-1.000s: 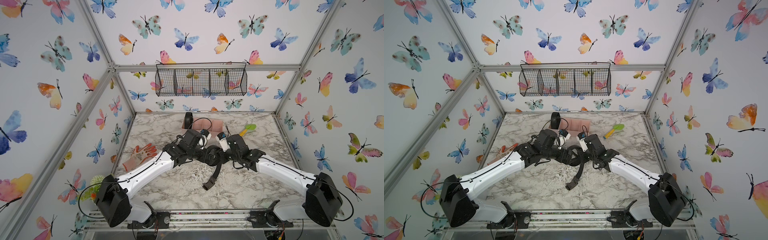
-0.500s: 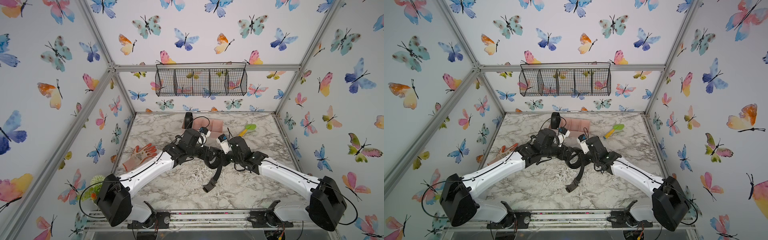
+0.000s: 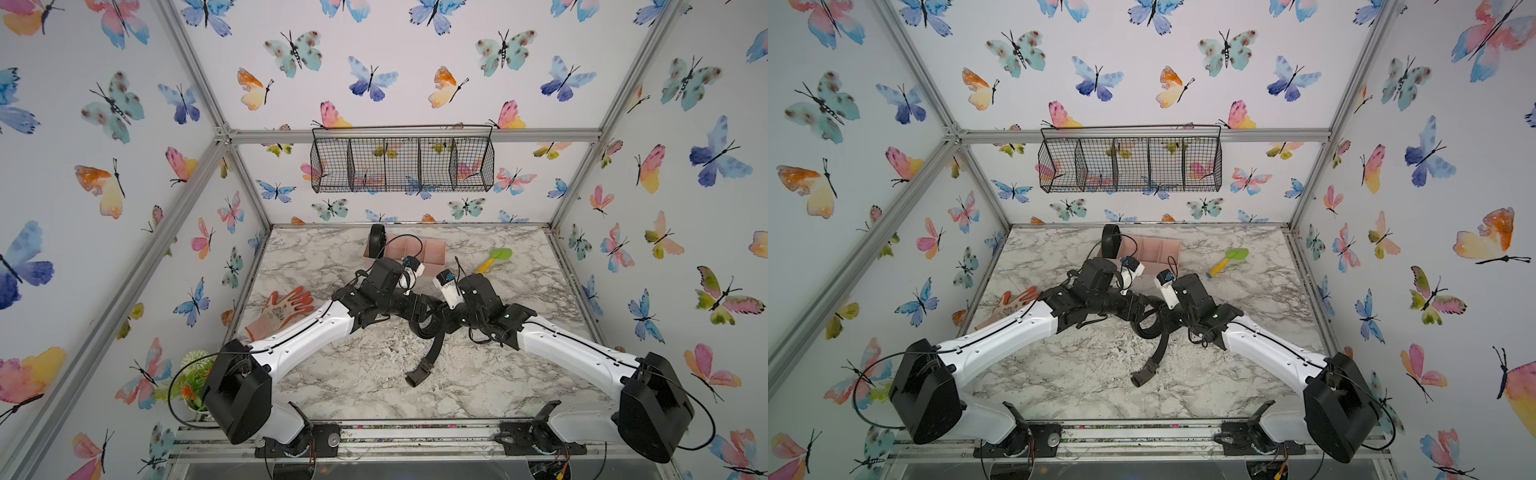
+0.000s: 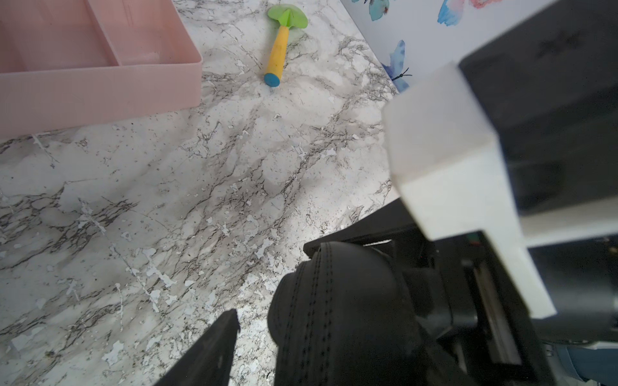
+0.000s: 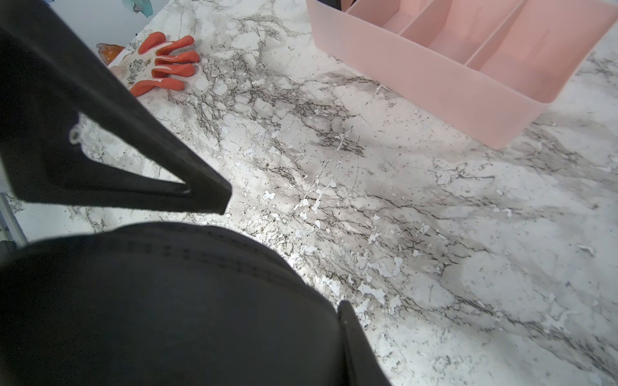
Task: Place the belts into the storage roll
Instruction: Roll the belt at the center of the board, then pick up the belt from the center of the board.
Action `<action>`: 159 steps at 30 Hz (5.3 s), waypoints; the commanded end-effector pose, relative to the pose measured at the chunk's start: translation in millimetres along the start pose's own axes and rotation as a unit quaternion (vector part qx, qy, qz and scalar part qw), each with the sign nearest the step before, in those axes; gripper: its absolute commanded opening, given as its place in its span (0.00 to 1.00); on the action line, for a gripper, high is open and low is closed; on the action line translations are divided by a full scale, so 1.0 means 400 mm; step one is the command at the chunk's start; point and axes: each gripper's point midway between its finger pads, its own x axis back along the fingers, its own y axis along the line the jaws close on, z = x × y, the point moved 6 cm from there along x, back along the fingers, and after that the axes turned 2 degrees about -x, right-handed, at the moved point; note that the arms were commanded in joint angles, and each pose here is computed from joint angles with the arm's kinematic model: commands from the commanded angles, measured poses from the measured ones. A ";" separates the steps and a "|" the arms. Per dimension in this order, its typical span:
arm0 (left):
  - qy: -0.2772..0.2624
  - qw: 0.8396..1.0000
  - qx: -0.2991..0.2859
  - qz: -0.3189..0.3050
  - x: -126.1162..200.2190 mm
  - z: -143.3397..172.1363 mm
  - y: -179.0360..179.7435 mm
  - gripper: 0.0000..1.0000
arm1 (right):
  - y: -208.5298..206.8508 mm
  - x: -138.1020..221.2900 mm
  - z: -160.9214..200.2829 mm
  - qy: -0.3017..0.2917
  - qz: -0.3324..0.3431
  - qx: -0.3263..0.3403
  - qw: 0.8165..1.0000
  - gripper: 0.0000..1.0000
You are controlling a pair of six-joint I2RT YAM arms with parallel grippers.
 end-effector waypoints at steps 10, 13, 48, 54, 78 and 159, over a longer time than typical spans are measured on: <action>-0.003 1.000 -0.009 0.017 -0.011 -0.007 -0.005 0.50 | 0.019 0.017 -0.008 -0.021 -0.028 -0.002 0.999 0.03; -0.007 1.000 -0.010 0.014 -0.007 -0.009 -0.005 0.48 | 0.020 0.020 -0.006 -0.021 -0.031 -0.002 0.999 0.03; 0.001 0.999 -0.047 -0.006 0.035 -0.034 -0.018 0.19 | 0.035 0.021 -0.024 -0.018 -0.051 0.009 0.998 0.26; -0.065 0.996 -0.057 -0.029 0.089 -0.050 -0.030 0.19 | 0.043 0.033 -0.048 -0.046 -0.082 -0.049 0.994 0.38; -0.234 0.963 -0.098 -0.094 0.191 -0.068 -0.115 0.18 | 0.037 0.014 -0.035 -0.053 -0.179 -0.228 0.956 0.51; 0.100 0.992 -0.068 0.046 -0.031 -0.070 -0.059 0.54 | -0.044 0.080 -0.071 -0.030 0.039 0.089 0.995 0.03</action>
